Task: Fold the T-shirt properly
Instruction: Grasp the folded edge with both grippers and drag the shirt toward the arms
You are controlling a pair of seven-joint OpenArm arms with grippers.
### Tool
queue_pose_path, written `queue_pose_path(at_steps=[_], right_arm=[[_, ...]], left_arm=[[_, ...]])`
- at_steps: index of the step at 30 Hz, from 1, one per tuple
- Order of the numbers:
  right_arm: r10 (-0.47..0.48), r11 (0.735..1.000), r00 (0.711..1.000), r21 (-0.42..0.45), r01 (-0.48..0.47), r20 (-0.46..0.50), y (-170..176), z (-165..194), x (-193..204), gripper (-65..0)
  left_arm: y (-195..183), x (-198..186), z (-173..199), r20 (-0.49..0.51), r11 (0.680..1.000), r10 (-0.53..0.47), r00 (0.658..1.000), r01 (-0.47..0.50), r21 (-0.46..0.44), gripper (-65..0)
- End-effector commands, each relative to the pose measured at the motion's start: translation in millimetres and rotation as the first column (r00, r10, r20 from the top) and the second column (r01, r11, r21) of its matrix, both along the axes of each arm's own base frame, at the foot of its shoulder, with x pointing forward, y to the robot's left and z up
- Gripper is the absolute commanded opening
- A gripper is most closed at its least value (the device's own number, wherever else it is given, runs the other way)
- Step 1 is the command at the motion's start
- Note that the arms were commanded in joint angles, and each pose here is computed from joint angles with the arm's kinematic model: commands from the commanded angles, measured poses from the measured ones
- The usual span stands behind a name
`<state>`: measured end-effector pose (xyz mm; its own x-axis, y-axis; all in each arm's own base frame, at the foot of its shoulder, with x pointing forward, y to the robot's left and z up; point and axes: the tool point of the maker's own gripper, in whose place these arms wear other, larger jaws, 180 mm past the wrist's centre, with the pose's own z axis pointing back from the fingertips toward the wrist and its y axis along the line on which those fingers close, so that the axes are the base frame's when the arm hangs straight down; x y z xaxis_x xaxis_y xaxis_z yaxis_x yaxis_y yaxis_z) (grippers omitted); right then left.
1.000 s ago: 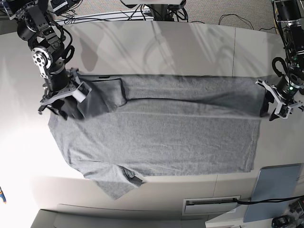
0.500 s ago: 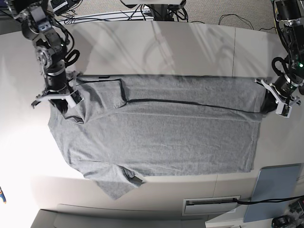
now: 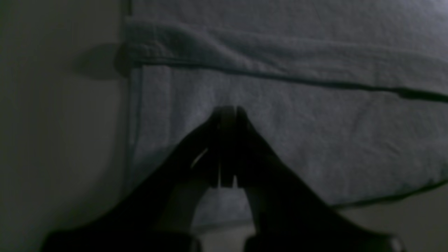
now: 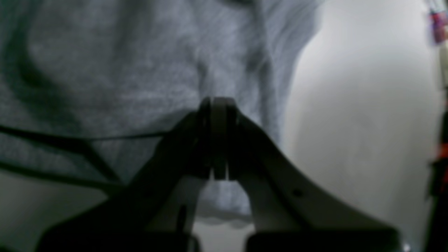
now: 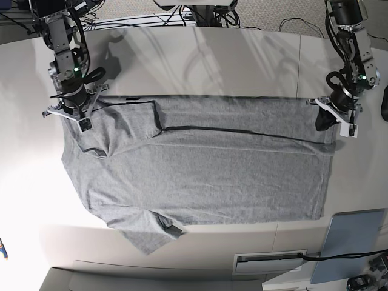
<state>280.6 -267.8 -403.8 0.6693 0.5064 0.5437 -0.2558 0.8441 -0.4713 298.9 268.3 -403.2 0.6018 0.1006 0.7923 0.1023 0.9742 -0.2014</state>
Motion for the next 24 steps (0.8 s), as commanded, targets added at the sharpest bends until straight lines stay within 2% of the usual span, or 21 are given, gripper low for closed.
queue_pose_path(at_steps=[1, 3, 7, 12, 24], right_arm=[[-0.011, 1.000, 1.000, 0.015, 0.011, 0.020, -6.0, 7.6, 6.9, -65.0], [-0.033, 0.998, 0.998, 0.060, 0.037, -0.060, -6.9, -5.8, -3.3, -65.0], [-0.042, 0.997, 0.984, 0.054, 0.052, -0.172, -9.8, -19.8, -21.7, -65.0], [-0.010, 0.999, 0.984, 0.041, 0.018, -0.180, -1.5, -15.4, -35.5, -65.0], [0.037, 0.995, 0.980, -0.081, -0.053, -0.194, 11.1, 2.2, -95.1, -65.0]], left_arm=[[5.3, 4.7, 7.3, 0.018, 1.000, 0.003, 1.000, -0.003, 0.002, -65.0], [4.5, -4.7, -5.1, -0.053, 1.000, -0.005, 0.999, 0.005, 0.004, -65.0], [4.1, -25.6, -22.9, -0.170, 0.999, -0.031, 0.985, 0.034, 0.016, -65.0], [6.1, -56.1, -37.3, -0.240, 0.998, -0.051, 0.969, 0.059, 0.024, -65.0], [-5.0, -147.2, -56.8, -0.362, 0.992, -0.109, 0.926, 0.127, 0.025, -65.0]])
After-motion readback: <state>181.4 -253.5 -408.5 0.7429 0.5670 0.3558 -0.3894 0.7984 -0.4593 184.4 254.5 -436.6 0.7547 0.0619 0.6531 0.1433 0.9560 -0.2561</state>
